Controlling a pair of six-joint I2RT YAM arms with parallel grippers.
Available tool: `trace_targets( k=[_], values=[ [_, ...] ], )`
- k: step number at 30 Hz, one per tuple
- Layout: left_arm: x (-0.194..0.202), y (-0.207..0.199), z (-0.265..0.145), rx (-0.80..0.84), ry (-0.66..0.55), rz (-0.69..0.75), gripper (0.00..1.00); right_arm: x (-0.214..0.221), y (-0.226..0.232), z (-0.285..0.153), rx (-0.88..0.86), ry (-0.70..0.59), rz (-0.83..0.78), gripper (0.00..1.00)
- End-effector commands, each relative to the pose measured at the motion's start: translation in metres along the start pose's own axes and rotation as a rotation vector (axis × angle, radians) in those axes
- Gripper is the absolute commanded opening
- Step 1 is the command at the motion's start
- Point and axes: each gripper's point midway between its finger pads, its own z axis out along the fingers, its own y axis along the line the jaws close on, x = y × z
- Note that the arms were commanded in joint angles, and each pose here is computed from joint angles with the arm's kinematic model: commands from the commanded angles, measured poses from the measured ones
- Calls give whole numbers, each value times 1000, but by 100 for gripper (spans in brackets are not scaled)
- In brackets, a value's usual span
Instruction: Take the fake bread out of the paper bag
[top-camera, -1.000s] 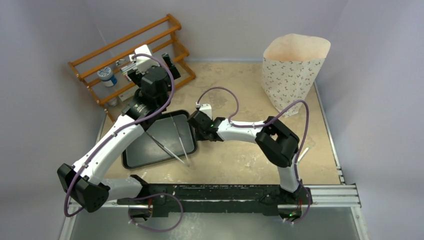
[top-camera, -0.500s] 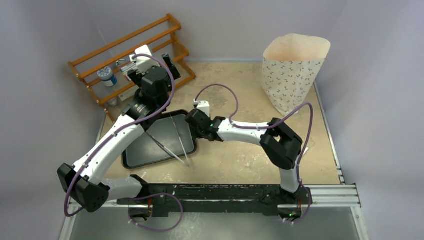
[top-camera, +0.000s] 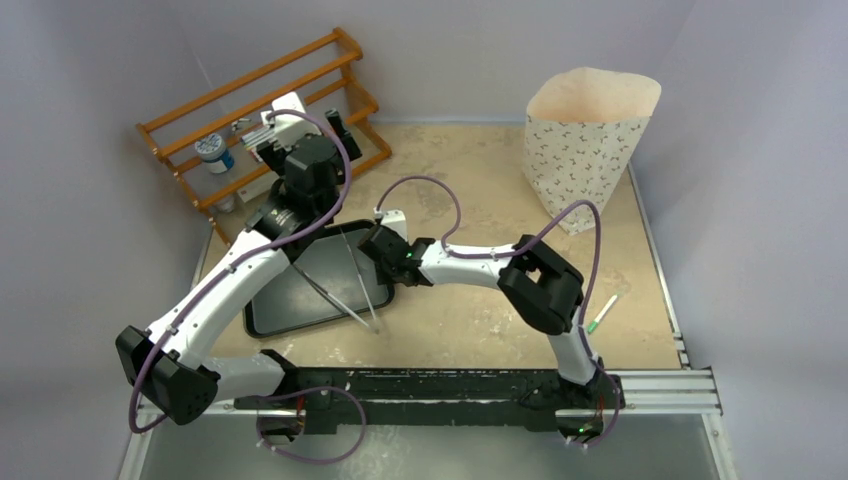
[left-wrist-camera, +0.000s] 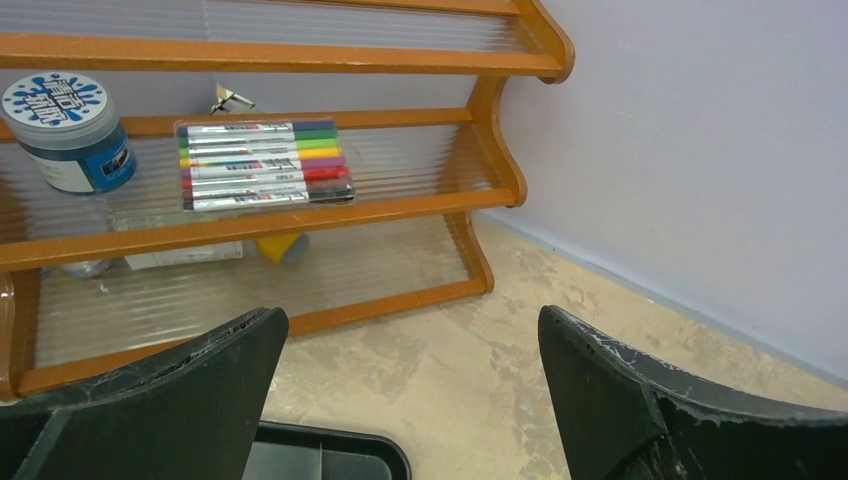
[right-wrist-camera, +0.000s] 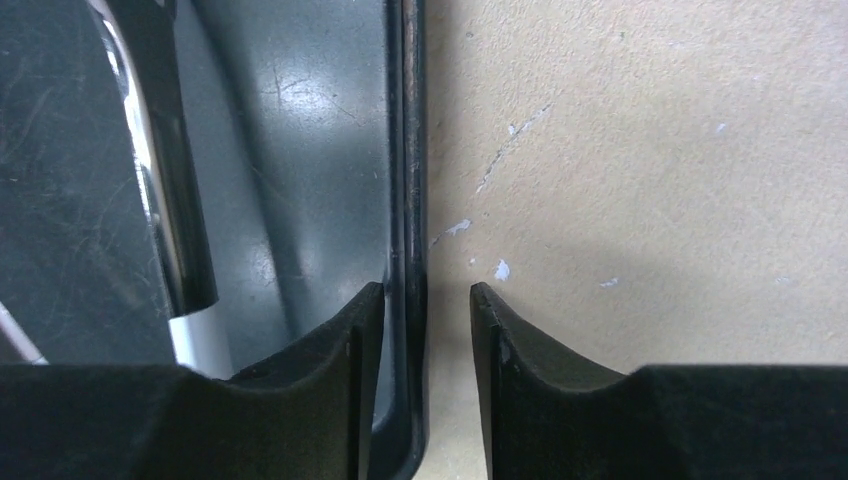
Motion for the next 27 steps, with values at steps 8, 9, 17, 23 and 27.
trace_targets(
  k=[8,9,17,23,27],
  values=[
    [-8,3,2,-10,-39,-22,100,26,-27,-6,88,85,-10,0],
    [-7,2,3,-9,-37,-20,100,28,-32,-9,96,89,-1,0],
    [1,-7,4,38,-13,-21,100,55,-85,-55,220,106,197,0],
    [10,-17,6,76,16,-9,100,81,-122,-89,276,75,485,0],
    [15,-21,7,93,29,-8,100,97,-141,-103,350,79,674,0]
  ],
)
